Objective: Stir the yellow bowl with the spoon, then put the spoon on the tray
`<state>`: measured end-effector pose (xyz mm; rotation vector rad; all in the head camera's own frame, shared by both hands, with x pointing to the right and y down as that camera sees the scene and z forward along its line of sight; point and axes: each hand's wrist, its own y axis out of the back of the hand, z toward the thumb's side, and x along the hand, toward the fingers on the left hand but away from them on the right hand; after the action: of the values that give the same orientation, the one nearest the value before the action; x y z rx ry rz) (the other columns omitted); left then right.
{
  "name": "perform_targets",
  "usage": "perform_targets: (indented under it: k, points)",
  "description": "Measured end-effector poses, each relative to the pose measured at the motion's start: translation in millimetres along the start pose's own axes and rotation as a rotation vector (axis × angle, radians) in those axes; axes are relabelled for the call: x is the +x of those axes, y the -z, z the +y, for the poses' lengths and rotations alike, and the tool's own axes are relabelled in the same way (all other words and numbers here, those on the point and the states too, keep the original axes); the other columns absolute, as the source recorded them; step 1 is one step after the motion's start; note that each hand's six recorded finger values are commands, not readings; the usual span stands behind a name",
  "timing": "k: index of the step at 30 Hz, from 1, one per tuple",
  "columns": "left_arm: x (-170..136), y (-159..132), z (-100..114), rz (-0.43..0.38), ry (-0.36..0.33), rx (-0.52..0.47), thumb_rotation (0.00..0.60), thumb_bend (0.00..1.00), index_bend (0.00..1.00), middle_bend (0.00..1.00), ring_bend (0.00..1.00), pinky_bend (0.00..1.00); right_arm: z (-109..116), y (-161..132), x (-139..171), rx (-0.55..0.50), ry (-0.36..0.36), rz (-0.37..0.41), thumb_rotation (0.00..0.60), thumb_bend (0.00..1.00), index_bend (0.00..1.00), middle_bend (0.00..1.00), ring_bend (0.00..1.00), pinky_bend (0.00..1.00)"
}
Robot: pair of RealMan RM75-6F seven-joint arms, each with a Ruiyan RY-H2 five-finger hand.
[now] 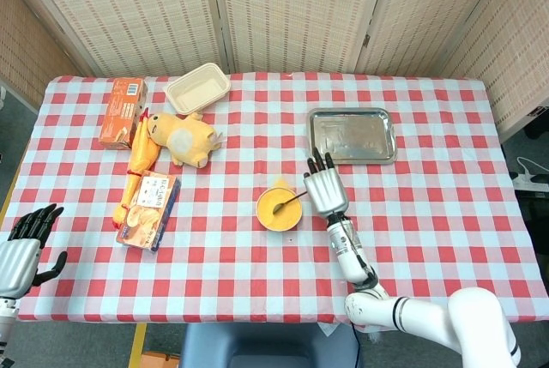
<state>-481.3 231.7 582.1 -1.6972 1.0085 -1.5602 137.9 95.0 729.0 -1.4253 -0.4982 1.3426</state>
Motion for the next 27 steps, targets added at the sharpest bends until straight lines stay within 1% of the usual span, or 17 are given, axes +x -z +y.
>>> perform_targets:
  k: [6,12,19,21,27]
  points:
    - [1,-1,0,-0.001,-0.002,0.004,0.6,0.45,0.0,0.0,0.0,0.07,8,4,1,-0.029,0.057,0.002,0.6,0.87,1.0,0.22,0.02,0.16]
    - [-1,-3,-1,-0.001,-0.007,0.013,0.6,0.45,0.0,0.0,0.0,0.07,11,14,11,-0.035,0.062,0.028,0.6,0.87,1.0,0.22,0.02,0.16]
    - [-1,-5,-3,-0.005,-0.007,0.021,0.6,0.45,0.0,0.0,0.0,0.07,10,20,28,-0.015,0.027,0.074,0.6,0.87,1.0,0.22,0.02,0.16]
    - [0,-6,-3,-0.007,-0.005,0.022,0.6,0.45,0.0,0.0,0.0,0.07,7,23,32,0.013,0.011,0.079,0.6,0.87,1.0,0.22,0.02,0.16]
    - [0,-7,-4,-0.012,0.0,0.023,0.6,0.45,0.0,0.0,0.0,0.07,-4,24,36,0.039,-0.039,0.091,0.6,0.87,1.0,0.23,0.02,0.16]
